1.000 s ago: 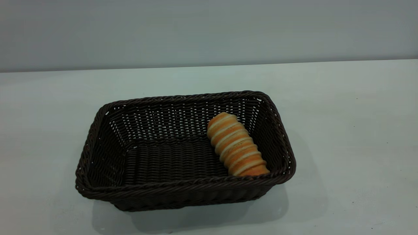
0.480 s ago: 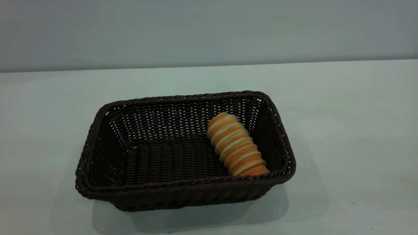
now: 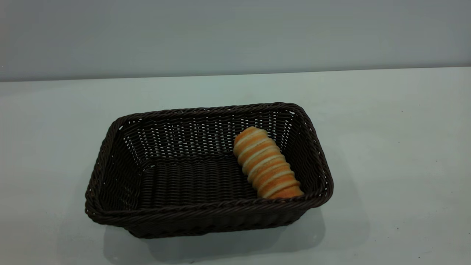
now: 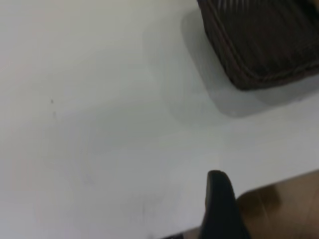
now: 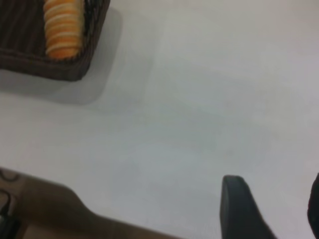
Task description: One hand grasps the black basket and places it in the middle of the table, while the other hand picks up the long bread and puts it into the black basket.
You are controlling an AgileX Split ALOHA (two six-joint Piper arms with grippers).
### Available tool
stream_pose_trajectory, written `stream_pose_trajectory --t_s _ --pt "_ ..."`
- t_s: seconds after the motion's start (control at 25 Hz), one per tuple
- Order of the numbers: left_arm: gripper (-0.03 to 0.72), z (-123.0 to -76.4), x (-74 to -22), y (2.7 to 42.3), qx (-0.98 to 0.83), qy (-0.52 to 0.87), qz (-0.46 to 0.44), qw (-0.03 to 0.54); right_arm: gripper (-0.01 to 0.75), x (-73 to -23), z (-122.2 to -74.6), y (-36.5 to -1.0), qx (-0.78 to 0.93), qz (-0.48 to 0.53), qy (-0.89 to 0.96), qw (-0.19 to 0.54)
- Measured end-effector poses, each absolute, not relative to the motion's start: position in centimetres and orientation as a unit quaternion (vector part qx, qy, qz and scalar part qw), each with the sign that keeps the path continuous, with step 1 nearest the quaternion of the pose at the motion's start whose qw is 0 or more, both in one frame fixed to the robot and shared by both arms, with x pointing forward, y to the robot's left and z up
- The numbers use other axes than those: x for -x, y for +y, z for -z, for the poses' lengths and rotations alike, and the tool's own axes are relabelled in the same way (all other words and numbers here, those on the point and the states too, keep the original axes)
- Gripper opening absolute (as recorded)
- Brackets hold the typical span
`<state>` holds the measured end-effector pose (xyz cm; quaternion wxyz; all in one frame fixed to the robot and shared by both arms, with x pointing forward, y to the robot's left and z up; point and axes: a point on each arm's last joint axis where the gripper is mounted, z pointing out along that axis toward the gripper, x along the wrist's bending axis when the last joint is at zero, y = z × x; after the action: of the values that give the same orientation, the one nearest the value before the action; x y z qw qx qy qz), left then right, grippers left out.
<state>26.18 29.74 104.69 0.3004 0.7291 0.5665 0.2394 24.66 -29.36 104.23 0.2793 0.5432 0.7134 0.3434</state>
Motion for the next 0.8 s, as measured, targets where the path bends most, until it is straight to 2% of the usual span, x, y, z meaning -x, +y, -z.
stream_pose_trajectory --t_s 0.4,0.64,0.8 --pt "0.544 -104.54 -26.12 29.75 -0.729 0.565 -0.24 0.301 0.315 -24.48 -104.2 -29.25 -0.545 -0.355 0.709 0.274" --pt "0.544 -103.81 -25.31 29.99 -0.746 0.579 -0.207 0.256 0.315 -24.46 -104.21 -29.2 -0.545 -0.356 0.708 0.272" --pt "0.544 -103.7 -25.23 30.02 -0.747 0.581 -0.203 0.251 0.315 -24.46 -104.21 -29.2 -0.545 -0.357 0.708 0.272"
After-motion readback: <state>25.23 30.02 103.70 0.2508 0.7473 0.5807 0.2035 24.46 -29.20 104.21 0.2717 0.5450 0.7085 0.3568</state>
